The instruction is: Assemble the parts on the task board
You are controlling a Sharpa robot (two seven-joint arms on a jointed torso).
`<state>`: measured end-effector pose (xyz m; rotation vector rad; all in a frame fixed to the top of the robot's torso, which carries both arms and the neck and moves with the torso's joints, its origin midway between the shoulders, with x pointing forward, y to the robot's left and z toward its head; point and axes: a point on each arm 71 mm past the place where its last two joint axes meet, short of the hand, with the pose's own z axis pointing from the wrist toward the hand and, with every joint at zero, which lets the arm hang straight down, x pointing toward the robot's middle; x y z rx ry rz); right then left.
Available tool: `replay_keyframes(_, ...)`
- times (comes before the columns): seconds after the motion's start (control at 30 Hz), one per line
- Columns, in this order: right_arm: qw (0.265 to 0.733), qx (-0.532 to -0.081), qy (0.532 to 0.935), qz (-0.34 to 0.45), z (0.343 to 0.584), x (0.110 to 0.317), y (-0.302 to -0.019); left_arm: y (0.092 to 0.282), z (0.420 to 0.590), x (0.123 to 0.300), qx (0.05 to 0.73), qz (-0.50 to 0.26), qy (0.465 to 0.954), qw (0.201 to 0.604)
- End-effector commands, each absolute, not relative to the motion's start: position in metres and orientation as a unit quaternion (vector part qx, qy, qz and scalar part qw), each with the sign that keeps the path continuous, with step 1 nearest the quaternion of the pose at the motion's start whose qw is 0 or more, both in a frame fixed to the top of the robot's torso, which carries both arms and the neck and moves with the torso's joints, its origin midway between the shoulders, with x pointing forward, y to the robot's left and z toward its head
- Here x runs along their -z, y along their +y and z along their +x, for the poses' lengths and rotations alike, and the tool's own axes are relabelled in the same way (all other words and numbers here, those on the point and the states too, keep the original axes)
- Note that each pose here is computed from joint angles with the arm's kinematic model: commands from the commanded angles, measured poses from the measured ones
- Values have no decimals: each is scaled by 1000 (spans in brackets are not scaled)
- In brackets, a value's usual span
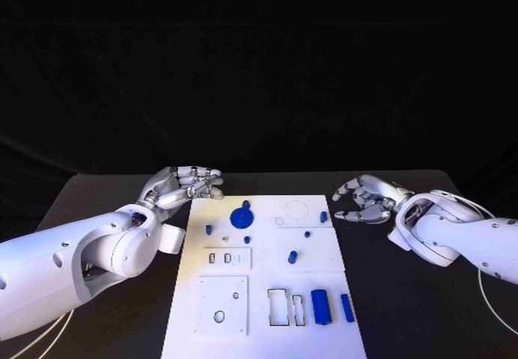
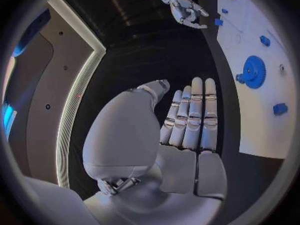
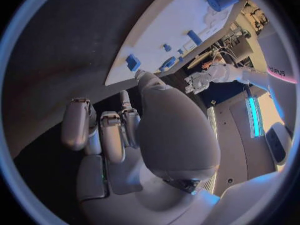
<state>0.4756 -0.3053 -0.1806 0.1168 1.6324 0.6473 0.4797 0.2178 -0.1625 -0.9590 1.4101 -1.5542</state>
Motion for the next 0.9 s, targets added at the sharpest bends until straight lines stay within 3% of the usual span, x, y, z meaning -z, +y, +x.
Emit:
replay_keyframes(0.03,618,-304,723,47,475,187,-302,215,479,162,624,-375,558,397)
replay_keyframes(0.47,607,-301,733,57,481,205,-295,217,480,163,622,-376,559,399)
replay_keyframes(0.9,605,-301,735,59,483,207,-288,218,480,163,622,-376,559,399)
